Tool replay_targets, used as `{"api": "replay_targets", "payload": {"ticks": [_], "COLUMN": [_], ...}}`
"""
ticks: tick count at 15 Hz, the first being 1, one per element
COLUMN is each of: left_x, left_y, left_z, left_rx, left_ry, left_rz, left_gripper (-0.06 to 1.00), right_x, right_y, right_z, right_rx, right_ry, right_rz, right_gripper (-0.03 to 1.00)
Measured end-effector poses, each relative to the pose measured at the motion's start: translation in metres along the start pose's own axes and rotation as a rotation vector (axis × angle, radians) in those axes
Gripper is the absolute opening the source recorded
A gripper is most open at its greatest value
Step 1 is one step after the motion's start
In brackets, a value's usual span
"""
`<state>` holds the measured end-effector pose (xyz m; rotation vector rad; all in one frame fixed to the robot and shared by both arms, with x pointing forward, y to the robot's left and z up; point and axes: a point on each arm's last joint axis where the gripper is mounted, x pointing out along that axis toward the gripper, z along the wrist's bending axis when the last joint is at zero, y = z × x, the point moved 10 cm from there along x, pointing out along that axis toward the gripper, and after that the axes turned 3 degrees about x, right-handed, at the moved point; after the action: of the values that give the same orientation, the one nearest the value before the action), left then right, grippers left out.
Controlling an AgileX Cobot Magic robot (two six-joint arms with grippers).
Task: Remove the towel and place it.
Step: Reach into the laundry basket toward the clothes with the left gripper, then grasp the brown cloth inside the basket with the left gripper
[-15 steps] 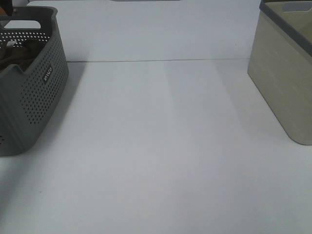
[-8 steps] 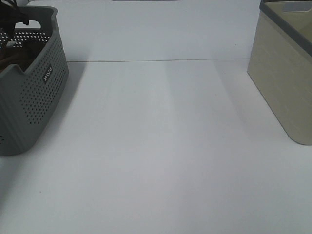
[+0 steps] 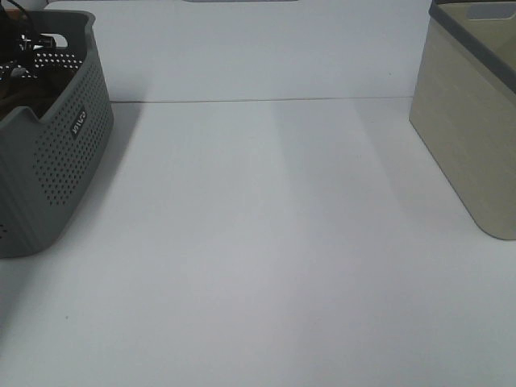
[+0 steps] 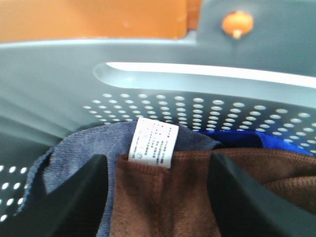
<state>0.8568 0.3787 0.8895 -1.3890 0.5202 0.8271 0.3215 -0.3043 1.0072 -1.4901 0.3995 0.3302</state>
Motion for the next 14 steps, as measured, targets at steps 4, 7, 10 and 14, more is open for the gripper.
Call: {"api": "replay_targets", "payload": {"ticks": [4,7,10,14], "left_x": [0.007,0.013,0.014,0.014], "left_y": [0.001,-0.001,0.0,0.0], "left_z": [0.0,-0.002,-0.002,0.001], "left_rx": [0.013,0.016,0.018,0.039], "left_ry": [-0.006,-0.001,-0.002,-0.021], "left_rz": [-0.015,-0.039,-0.038,-0.037], "left_gripper": [0.57,0.54,0.5,0.45], "right_x": [0.0,0.0,0.0,0.0], "right_y": [0.0,0.0,0.0,0.0], "right_z": [0.0,0.0,0.0,0.0], "right_rx": [0.0,0.0,0.0,0.0], "right_ry": [0.0,0.0,0.0,0.0], "right_rz": [0.0,0.0,0.0,0.0], "right_gripper": [0.61,0.61,0.61,0.61]}}
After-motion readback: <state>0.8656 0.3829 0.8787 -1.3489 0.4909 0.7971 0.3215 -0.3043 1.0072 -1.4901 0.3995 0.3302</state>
